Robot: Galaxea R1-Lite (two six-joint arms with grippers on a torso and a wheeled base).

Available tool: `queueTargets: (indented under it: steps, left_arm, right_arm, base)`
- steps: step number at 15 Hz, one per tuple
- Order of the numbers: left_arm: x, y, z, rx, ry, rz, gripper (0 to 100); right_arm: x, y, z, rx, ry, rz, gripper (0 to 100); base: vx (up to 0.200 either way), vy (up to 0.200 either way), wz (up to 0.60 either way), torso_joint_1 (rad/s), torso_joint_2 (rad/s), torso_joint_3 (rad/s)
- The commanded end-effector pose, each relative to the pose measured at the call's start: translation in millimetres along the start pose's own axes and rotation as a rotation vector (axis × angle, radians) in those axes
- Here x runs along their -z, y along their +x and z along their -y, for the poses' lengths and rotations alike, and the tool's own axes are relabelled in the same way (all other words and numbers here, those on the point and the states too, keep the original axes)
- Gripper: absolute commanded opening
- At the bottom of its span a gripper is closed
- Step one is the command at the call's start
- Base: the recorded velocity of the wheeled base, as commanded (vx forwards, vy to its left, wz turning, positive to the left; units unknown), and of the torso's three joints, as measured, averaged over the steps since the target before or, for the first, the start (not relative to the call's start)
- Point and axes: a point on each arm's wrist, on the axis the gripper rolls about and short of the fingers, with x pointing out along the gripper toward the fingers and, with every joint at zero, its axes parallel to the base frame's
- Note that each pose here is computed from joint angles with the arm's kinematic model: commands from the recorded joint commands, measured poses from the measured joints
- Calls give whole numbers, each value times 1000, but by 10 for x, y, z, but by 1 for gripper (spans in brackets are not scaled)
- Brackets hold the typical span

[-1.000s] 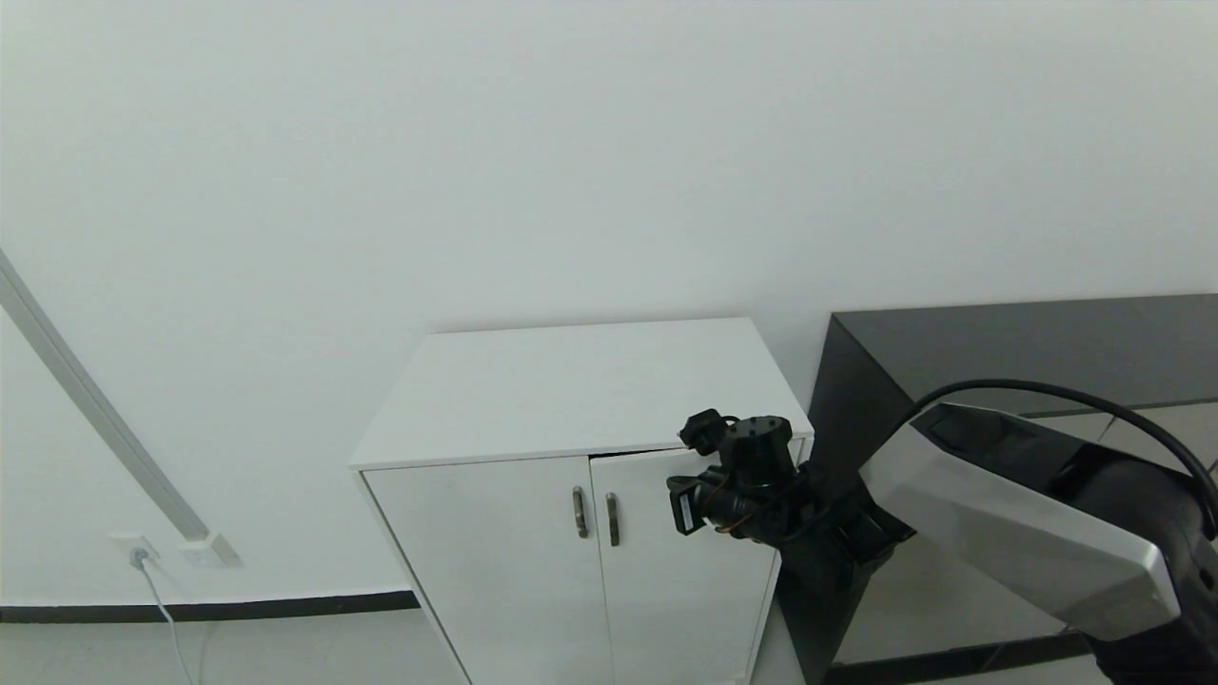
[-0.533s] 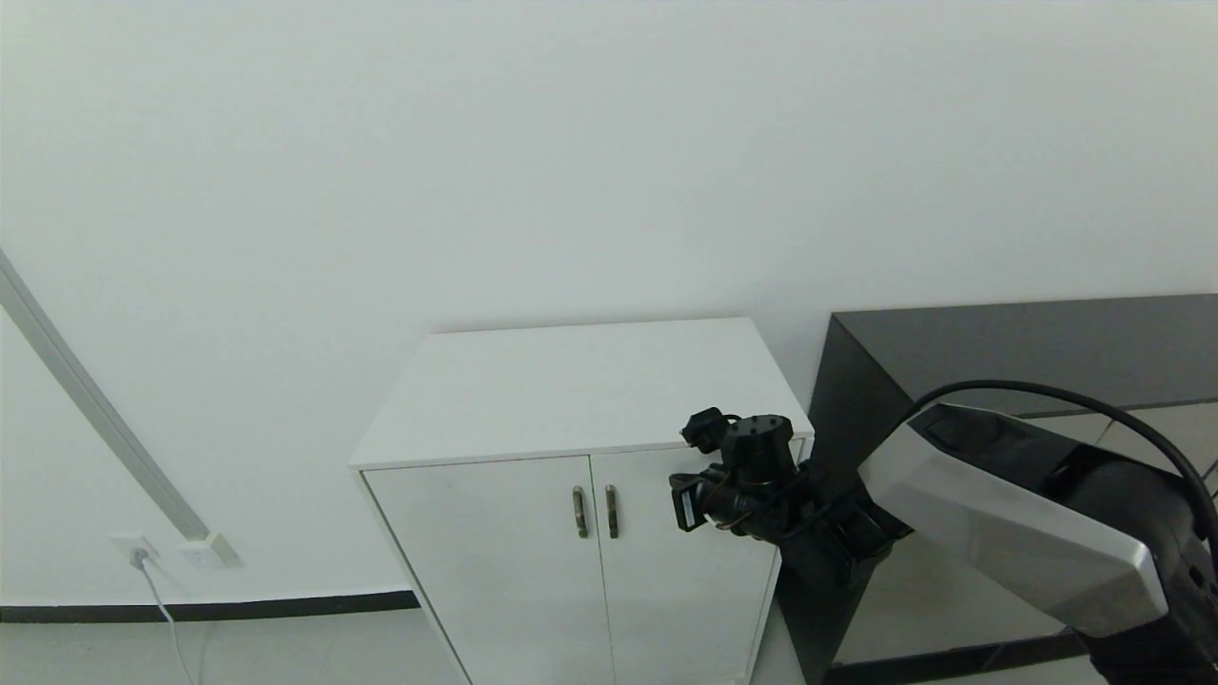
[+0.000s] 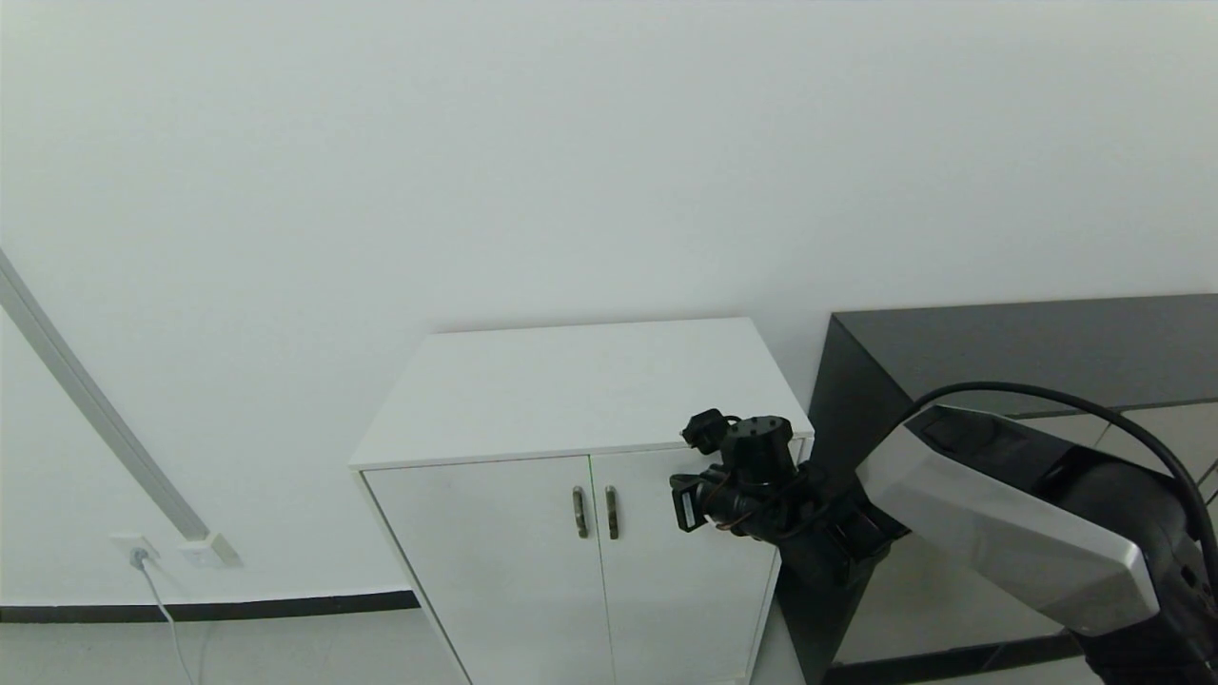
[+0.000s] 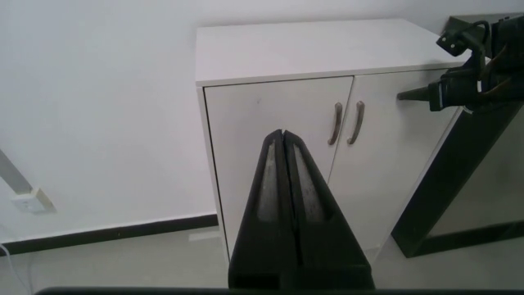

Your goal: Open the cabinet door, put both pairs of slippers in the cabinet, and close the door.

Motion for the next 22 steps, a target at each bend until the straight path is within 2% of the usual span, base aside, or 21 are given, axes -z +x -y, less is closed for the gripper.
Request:
queueTargets:
  steps: [1,8,14,18,22]
  left_arm:
    - [-2,-1,0,-1,0,1,0]
    - [-2,-1,0,0,0,1,0]
    - [2,1,0,0,-1,-1,0]
    - [2,1,0,-1,-1,-1,0]
    - [2,1,0,0,-1,-1,0]
  right_arm:
    - [17,28,21,3,2,0,0]
    - [-5,5,40,8,3,2,0]
    - [-119,-406,-1,5,3,29,0]
    - [-255,-961,269,140,37,54,0]
    - [-246,-1391,469,240,61,51,0]
  base:
    - [0,0,0,0,0,0]
    - [0,0,0,0,0,0]
    - [0,0,0,0,0,0]
    - [0,0,0,0,0,0]
    - [0,0,0,0,0,0]
